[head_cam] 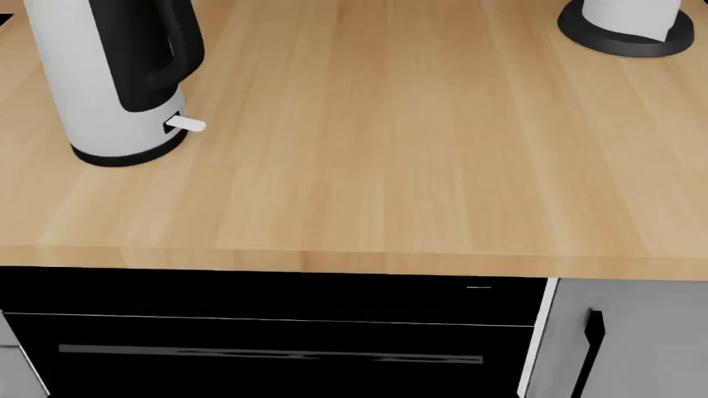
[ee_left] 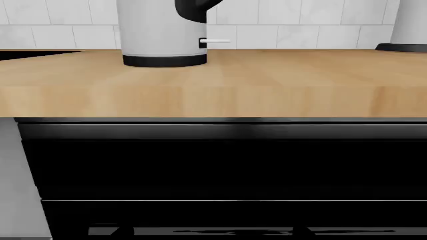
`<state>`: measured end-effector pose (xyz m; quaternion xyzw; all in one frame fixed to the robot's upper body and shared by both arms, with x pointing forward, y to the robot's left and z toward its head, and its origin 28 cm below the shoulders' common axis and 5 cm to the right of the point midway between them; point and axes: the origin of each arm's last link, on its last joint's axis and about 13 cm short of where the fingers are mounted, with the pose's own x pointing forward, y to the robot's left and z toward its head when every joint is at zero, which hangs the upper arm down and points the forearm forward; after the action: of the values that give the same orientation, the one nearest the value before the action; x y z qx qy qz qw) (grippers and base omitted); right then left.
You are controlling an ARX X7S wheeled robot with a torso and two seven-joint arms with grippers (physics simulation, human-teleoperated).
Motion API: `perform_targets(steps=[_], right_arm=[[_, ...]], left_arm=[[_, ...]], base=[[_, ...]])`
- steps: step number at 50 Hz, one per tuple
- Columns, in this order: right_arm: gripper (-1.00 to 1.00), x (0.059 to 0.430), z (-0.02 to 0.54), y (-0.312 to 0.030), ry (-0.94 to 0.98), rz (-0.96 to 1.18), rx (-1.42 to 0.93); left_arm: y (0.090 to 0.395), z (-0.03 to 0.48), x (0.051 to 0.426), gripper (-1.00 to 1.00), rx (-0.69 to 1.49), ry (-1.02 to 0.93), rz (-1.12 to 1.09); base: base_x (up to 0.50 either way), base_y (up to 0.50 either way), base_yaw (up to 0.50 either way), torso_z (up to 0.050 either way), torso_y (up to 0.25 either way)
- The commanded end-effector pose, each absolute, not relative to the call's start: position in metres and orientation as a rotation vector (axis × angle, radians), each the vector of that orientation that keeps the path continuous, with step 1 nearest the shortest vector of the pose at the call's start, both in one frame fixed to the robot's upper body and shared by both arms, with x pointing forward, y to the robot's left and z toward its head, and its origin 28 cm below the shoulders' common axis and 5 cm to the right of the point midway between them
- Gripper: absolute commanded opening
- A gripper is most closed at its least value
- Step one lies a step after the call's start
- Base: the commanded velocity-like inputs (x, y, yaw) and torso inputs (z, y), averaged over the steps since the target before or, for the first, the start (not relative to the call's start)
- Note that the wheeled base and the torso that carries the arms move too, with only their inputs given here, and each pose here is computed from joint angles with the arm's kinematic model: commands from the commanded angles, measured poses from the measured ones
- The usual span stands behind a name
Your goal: Press the button to open the lid of the electric kettle.
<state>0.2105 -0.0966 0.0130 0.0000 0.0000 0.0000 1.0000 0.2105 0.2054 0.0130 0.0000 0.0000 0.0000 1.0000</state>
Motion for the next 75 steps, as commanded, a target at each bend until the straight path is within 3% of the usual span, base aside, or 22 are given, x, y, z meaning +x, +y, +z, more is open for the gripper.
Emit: perform_targets(steps=[1, 19, 27, 38, 46, 58, 61, 62, 75], right_arm=[[1.0, 0.21, 0.013, -0.097, 0.0, 0.0, 0.0], [1.0, 0.207, 0.018, -0.094, -0.037, 0.009, 0.004], [1.0, 0.204, 0.108, -0.098, -0.186, 0.0, -0.095], [1.0, 0.193, 0.167, -0.107, -0.29, 0.023, -0.083], [1.0, 0.201, 0.165, -0.105, -0.265, 0.028, -0.133], [1.0, 0.199, 0.167, -0.102, -0.295, 0.017, -0.164], [1.0, 0.199, 0.166, -0.103, -0.297, 0.021, -0.164], [1.0, 0.199, 0.164, -0.098, -0.28, 0.057, -0.171], [1.0, 0.198, 0.163, -0.098, -0.281, 0.076, -0.17]], left_arm=[[0.211, 0.014, 0.21, 1.0, 0.0, 0.0, 0.024], [0.205, 0.022, 0.202, 1.0, 0.058, -0.132, -0.03], [0.208, 0.092, 0.209, 1.0, 0.019, -0.238, -0.032], [0.217, 0.146, 0.214, 1.0, 0.048, -0.374, -0.004], [0.227, 0.145, 0.215, 1.0, 0.072, -0.383, 0.015], [0.232, 0.148, 0.212, 1.0, 0.083, -0.388, 0.06], [0.234, 0.145, 0.214, 1.0, 0.056, -0.387, 0.08], [0.244, 0.151, 0.212, 1.0, 0.068, -0.423, 0.206], [0.249, 0.153, 0.211, 1.0, 0.075, -0.422, 0.241]], base=[[0.0, 0.0, 0.0, 0.0, 0.0], [0.0, 0.0, 0.0, 0.033, 0.0], [0.0, 0.0, 0.0, 0.05, 0.0], [0.0, 0.0, 0.0, 0.05, 0.0], [0.0, 0.0, 0.0, 0.05, 0.0], [0.03, 0.49, 0.0, 0.05, 0.0], [0.17, 0.5, 0.0, 0.01, 0.0], [0.35, 0.47, 0.0, 0.0, 0.0], [0.46, 0.24, 0.0, 0.0, 0.0]])
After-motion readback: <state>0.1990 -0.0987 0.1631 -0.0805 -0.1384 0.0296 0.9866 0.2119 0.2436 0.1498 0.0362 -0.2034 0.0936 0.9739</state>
